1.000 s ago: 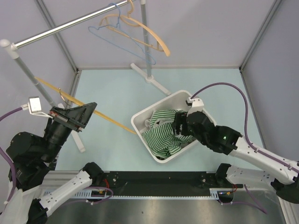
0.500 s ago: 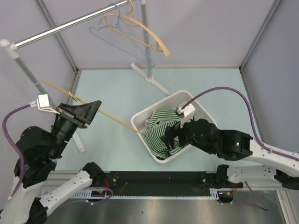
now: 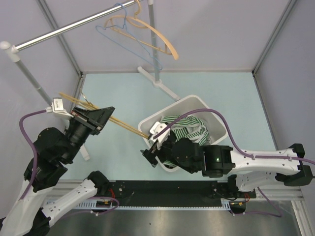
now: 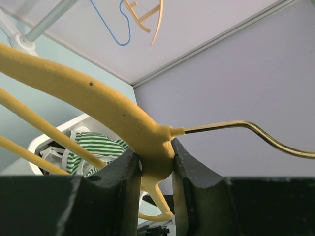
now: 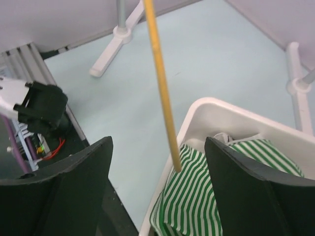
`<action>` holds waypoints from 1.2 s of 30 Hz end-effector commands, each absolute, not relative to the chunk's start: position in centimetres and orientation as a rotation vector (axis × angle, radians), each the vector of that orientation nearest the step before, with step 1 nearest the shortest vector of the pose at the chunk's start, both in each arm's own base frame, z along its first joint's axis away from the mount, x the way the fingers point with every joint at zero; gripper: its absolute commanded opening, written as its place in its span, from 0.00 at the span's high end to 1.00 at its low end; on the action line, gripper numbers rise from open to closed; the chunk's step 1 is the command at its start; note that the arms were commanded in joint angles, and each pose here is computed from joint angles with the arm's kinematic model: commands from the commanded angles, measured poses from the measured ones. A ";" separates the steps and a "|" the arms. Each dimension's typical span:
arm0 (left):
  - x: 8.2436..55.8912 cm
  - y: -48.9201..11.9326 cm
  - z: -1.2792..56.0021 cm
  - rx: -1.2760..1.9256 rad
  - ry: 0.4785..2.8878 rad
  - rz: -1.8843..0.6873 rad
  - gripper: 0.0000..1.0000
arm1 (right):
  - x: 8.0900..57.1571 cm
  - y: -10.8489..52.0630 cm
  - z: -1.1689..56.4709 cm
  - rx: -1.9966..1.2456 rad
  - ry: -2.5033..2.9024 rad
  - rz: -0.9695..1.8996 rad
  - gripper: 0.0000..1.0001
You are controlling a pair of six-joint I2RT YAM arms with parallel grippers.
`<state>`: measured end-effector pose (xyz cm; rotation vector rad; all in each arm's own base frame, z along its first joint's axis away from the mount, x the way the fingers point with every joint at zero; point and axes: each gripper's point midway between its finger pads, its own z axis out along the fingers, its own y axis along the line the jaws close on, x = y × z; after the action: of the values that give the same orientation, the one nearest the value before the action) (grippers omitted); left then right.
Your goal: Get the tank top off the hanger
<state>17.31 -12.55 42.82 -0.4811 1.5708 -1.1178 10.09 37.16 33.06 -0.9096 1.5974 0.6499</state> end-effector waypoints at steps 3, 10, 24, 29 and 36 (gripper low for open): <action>16.8 -13.2 43.2 -0.493 1.561 -1.199 1.00 | 11.9 36.6 38.4 -0.730 1.443 0.649 0.28; 16.8 -13.4 43.2 -0.503 1.561 -1.217 1.00 | 12.6 36.7 38.1 -0.715 1.432 0.649 0.48; 17.1 -13.6 42.8 -0.509 1.559 -1.220 1.00 | 13.6 35.9 37.2 -0.597 1.397 0.621 1.00; 16.8 -12.3 42.7 -0.526 1.503 -1.205 0.46 | 14.8 35.6 38.2 -0.550 1.384 0.583 1.00; 15.6 -9.2 43.2 -0.526 1.419 -1.120 0.14 | 18.6 36.2 39.8 -0.509 1.392 0.582 1.00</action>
<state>16.09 -11.26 41.75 -0.5279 1.5028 -1.1764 16.18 36.17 34.76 -0.6692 1.4484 0.5010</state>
